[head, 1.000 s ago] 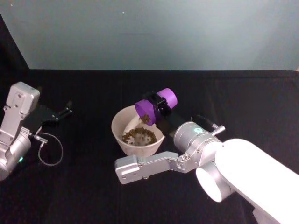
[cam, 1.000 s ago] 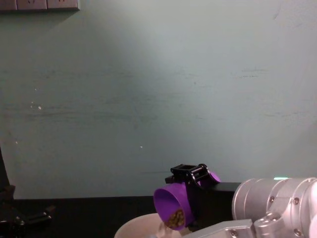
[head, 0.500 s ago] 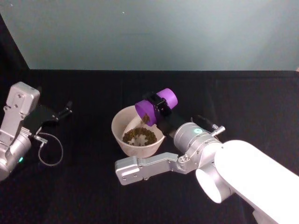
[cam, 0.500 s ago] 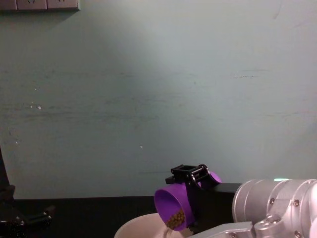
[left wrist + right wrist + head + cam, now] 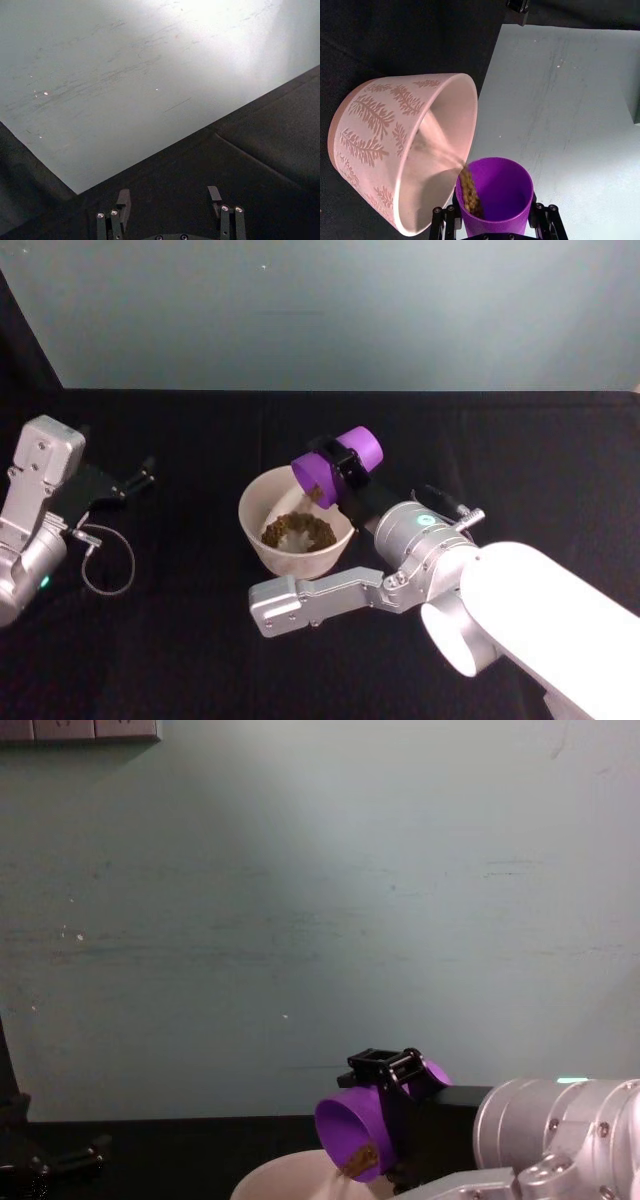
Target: Pick up the cup and pour the mung beans from the cup into the bowl.
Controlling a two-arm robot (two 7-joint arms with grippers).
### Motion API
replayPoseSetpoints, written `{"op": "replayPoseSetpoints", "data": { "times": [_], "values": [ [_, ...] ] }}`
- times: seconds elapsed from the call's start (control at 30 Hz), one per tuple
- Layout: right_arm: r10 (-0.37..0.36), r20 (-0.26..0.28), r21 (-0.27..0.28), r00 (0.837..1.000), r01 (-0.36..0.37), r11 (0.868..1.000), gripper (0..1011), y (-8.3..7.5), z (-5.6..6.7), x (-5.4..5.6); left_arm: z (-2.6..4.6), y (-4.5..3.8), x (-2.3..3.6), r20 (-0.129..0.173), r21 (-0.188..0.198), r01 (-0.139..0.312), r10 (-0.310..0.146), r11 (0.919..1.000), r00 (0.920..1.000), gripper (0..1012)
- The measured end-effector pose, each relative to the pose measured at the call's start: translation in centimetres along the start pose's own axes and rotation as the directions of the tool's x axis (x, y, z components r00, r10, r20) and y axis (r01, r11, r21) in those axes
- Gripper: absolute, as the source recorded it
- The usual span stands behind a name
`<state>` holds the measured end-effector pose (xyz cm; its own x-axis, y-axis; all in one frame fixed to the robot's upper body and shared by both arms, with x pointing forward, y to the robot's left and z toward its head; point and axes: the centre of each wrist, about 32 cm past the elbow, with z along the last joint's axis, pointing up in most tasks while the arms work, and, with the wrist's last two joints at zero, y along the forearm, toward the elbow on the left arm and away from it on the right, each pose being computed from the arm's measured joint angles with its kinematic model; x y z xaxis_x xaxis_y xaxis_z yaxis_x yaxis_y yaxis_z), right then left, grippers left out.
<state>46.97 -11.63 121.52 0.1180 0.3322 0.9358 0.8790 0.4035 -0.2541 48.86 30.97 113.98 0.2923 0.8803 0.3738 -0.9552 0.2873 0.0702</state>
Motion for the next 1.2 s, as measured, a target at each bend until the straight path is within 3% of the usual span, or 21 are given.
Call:
{"op": "replayPoseSetpoints", "data": {
  "times": [1.2],
  "values": [
    [-0.014,0.083,-0.02,0.996,0.016,1.0,723,-0.22,0.66,0.1,0.0,0.0,0.0,0.0,0.0,0.0,0.0,1.0,1.0,1000]
  ]
}}
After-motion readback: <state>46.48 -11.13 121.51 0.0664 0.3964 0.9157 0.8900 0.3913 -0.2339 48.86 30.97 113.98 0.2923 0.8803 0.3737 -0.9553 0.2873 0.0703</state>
